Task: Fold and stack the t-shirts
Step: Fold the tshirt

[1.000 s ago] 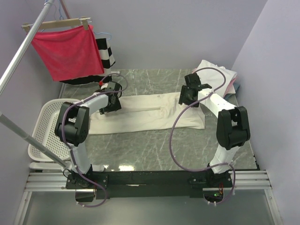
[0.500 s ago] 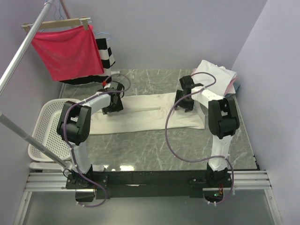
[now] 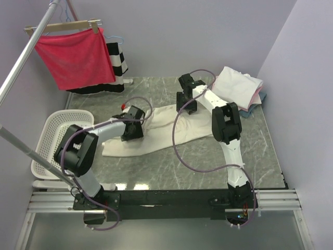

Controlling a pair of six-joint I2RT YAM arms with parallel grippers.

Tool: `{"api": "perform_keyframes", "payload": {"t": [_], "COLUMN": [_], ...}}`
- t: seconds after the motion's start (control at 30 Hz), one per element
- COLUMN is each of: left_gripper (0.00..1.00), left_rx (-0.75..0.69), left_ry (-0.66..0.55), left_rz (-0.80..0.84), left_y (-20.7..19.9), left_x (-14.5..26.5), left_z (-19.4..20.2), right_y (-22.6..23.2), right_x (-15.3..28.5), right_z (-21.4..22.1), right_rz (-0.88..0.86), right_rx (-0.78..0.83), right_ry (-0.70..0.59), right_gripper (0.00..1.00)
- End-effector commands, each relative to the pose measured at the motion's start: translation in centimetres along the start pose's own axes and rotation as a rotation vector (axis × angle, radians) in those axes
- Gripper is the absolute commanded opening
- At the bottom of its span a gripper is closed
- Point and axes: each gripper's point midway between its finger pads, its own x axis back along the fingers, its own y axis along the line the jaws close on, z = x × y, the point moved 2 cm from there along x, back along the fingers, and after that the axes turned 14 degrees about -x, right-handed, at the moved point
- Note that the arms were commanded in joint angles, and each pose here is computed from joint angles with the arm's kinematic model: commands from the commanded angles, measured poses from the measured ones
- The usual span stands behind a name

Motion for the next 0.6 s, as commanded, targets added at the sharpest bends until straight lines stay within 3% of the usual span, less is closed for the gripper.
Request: {"api": "perform_keyframes", "payload": {"t": [0.0, 0.2, 0.33, 0.37, 0.43, 0.47, 0.5, 0.57], "left_gripper": [0.63, 0.62, 0.57, 0.56, 0.55, 0.56, 0.59, 0.62], "left_rx": [-0.075, -0.134, -0.282, -0.308, -0.36, -0.365, -0.373, -0.398], "left_ry": [0.375, 0.436, 0.481, 0.478, 0.44, 0.392, 0.36, 0.242], "left_rz": [0.123, 0.256, 0.442, 0.46, 0.469, 0.476, 0.466, 0.428], "left_y": [-1.6, -4.0, -7.0, -7.4, -7.9, -8.5, -8.6, -8.7], "left_x": [1.6, 4.7, 7.5, 8.0, 9.2, 9.9, 10.3, 11.7], "left_z": [11.8, 14.6, 15.8, 15.7, 14.5, 12.9, 11.9, 8.4], "right_y": [2.1, 5.5, 9.0, 9.6, 11.4, 10.6, 11.7, 10.9], "right_x": [-0.5, -1.8, -1.4, -1.2, 0.9, 0.1, 3.1, 4.2], "right_z": [0.0, -0.6, 0.1, 1.6, -0.5, -0.5, -2.8, -3.6], "right_rz": [-0.047, -0.195, -0.49, -0.597, -0.75, -0.71, -0.764, -0.744], "right_rx": [0.045, 0.098, 0.052, 0.036, 0.057, 0.033, 0.082, 0.1], "right_ry": [0.044, 0.105, 0.236, 0.328, 0.236, 0.207, 0.072, -0.029], "right_gripper": [0.69, 0.75, 0.77, 0.78, 0.81, 0.94, 0.99, 1.0]}}
